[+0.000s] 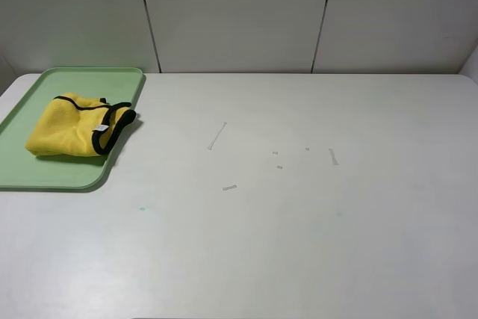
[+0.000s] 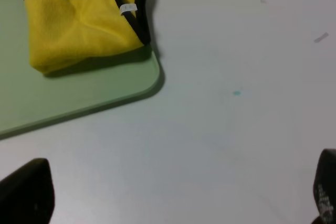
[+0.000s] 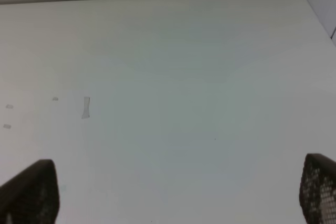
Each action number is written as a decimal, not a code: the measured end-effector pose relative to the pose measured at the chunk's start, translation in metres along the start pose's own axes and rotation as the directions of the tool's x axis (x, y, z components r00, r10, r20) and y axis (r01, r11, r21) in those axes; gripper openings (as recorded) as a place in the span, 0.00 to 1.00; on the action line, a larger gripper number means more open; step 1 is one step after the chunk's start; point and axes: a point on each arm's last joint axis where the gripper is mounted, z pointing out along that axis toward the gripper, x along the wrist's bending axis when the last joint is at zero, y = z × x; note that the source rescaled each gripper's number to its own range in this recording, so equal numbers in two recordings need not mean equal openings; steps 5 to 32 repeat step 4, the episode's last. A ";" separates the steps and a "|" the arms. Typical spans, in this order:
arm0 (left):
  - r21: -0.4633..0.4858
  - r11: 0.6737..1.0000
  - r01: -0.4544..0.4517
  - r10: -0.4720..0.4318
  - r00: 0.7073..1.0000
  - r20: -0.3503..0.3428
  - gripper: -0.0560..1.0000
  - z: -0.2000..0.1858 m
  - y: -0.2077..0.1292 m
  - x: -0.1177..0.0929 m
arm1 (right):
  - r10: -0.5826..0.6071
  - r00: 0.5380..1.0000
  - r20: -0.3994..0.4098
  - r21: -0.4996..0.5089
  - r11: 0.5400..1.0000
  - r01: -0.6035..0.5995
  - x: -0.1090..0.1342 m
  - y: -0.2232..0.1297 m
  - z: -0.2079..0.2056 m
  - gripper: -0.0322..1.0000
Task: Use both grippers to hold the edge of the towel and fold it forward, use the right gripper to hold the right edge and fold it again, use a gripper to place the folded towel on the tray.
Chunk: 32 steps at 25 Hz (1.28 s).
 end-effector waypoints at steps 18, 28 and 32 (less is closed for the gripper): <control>0.000 1.000 0.000 0.000 1.000 0.000 1.00 0.000 0.000 0.000 | 0.000 1.000 0.000 0.000 1.000 0.000 0.000 0.000 0.000 1.00; 0.000 1.000 0.000 0.000 1.000 0.000 1.00 0.000 0.000 0.000 | 0.000 1.000 0.000 0.000 1.000 0.000 0.000 0.000 0.000 1.00; 0.000 1.000 0.000 0.000 1.000 0.000 1.00 0.000 0.000 0.000 | 0.000 1.000 0.000 0.000 1.000 0.000 0.000 0.000 0.000 1.00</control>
